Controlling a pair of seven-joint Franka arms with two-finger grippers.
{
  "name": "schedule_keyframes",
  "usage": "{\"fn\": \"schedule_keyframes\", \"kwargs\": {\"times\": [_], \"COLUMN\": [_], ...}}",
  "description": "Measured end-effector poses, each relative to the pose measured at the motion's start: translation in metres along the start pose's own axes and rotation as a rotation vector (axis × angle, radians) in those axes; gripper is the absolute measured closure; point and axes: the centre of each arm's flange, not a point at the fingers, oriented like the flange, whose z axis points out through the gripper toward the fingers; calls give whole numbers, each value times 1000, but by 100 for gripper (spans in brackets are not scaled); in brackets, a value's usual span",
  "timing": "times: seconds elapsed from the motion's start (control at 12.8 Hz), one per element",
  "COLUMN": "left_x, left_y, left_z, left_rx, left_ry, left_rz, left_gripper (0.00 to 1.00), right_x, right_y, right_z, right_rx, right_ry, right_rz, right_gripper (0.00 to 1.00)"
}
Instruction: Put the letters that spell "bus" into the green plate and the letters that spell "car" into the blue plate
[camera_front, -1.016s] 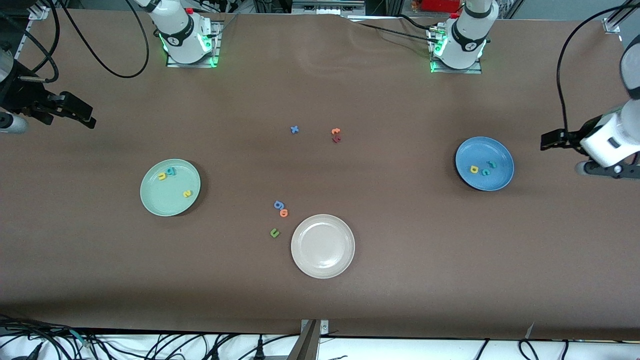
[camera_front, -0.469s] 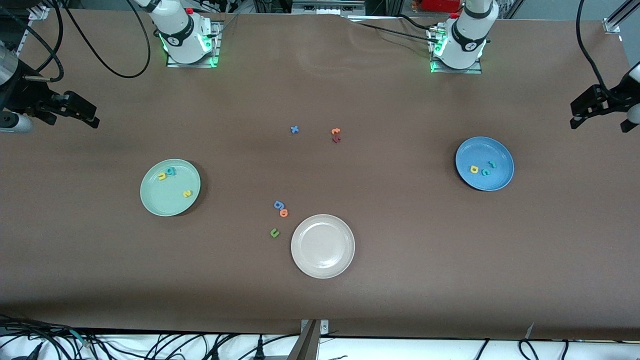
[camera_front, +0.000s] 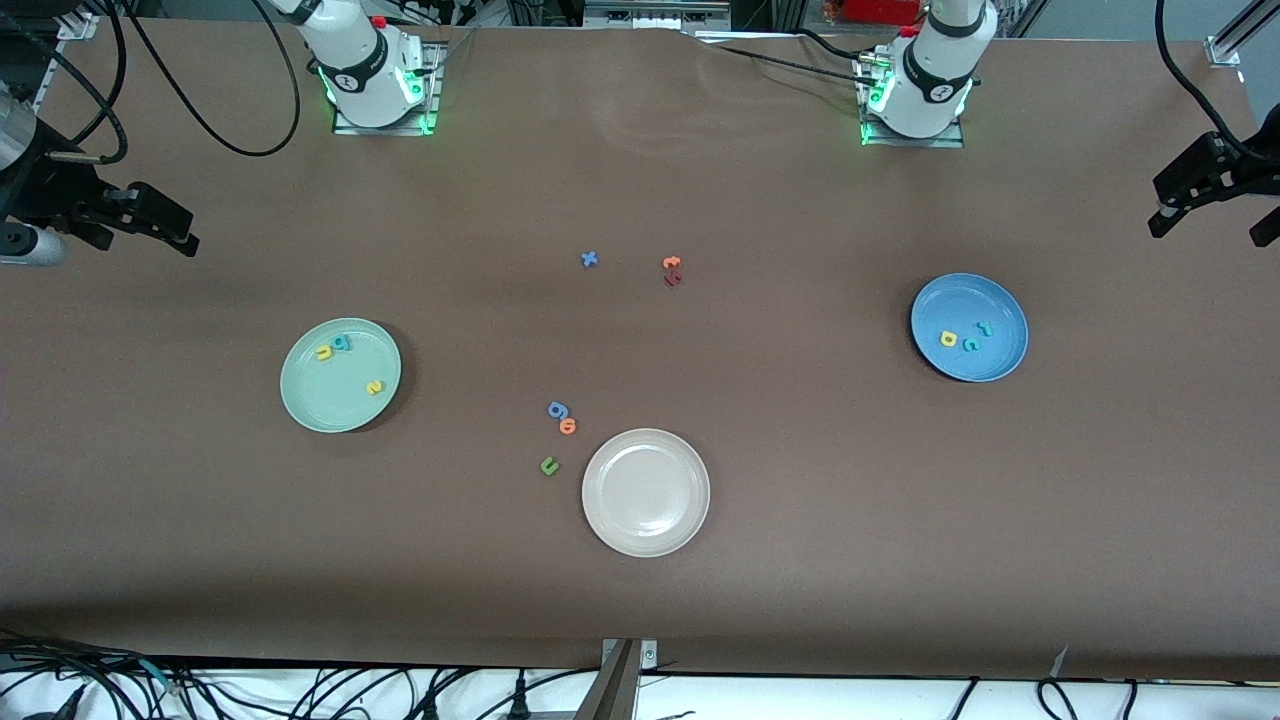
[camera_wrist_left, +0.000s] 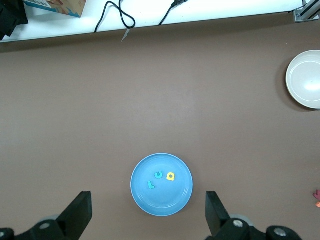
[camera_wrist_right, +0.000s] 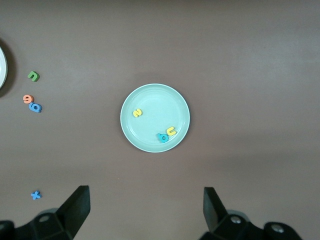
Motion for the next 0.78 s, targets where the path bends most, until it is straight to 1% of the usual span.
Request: {"fn": "schedule_keyframes", "kwargs": {"times": [0.47, 0.78], "left_x": [-5, -5], "left_y": [-4, -3], "left_z": [3, 3], "left_rx": [-5, -6], "left_ry": [-37, -39], "left_rz": [-10, -7], "left_gripper": [0, 0], "right_x": [0, 0], "right_y": [0, 0], "right_z": [-1, -1], "right_rx": [0, 0], "right_ry": [3, 3], "right_rz": [0, 0], "right_gripper": [0, 0]}}
